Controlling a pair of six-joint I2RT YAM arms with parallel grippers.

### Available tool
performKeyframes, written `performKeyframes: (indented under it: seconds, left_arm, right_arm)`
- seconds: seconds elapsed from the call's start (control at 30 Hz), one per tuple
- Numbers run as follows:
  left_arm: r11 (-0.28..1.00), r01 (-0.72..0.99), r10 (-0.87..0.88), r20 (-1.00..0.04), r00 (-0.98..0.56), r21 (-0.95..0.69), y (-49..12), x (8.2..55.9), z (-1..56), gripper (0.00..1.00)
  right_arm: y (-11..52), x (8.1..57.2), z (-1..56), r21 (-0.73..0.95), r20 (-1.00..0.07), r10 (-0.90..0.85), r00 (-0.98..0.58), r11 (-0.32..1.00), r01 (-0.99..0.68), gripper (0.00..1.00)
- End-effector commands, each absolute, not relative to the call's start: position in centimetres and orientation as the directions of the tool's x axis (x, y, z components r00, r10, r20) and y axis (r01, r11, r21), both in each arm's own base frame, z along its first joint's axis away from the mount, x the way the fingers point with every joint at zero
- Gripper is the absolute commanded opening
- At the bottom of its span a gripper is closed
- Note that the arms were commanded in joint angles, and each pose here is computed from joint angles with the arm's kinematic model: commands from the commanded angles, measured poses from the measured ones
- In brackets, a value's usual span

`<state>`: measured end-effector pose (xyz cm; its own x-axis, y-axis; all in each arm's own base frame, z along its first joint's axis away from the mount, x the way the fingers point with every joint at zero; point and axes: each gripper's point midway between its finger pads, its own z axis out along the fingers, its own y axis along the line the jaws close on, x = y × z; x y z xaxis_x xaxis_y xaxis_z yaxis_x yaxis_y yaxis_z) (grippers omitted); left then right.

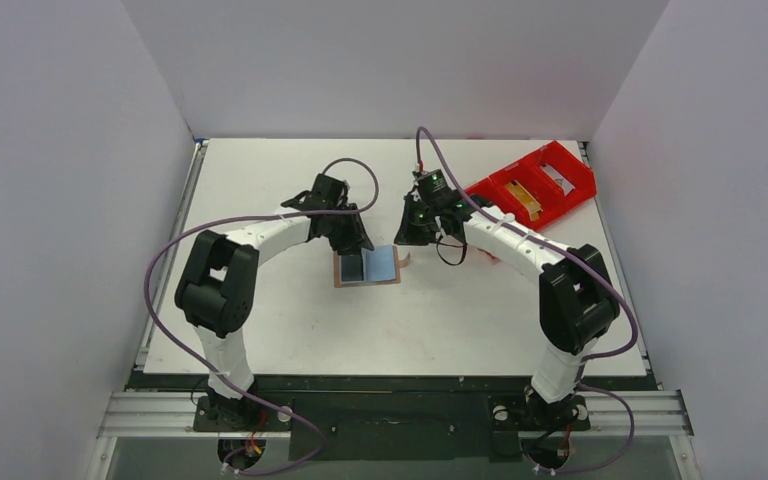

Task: Take the credit cards out of the card holder
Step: Remove the credit card from the card holder.

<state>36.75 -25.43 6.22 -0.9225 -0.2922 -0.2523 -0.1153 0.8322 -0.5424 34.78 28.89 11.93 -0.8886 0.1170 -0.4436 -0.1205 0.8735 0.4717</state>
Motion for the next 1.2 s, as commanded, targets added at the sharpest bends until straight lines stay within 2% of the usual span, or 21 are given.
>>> performKeyframes:
  seconds: [0.0,0.13,0.5,0.93,1.17]
  left_arm:
    - [0.801,-0.05,-0.278,-0.296,-0.914,-0.597,-27.9,37.1,8.6,0.3]
    - [0.78,-0.041,-0.254,-0.256,-0.933,-0.624,-29.9,36.8,8.3,0.31]
    - [0.797,-0.09,-0.246,-0.184,-0.952,-0.597,-30.1,36.8,4.6,0.31]
    - [0.791,-0.056,-0.245,-0.232,-0.941,-0.609,-29.0,37.5,7.6,0.32]
    - [0.82,-0.076,-0.27,-0.267,-0.925,-0.567,-25.7,37.5,8.0,0.31]
  right_arm:
    - [30.1,35.3,13.6,0.486,-0.483,0.102,-0.87,0.857,-0.169,0.04]
    - [30.4,34.9,13.4,0.481,-0.483,0.088,-0.871,0.858,-0.18,0.04]
    - [33.0,33.5,9.2,0.508,-0.414,0.024,-0.91,0.836,-0.209,0.04]
    - [32.6,33.7,2.2,0.502,-0.328,0.074,-0.942,0.858,-0.107,0.0]
    - [31.2,33.9,1.4,0.478,-0.318,0.106,-0.942,0.876,-0.063,0.0]
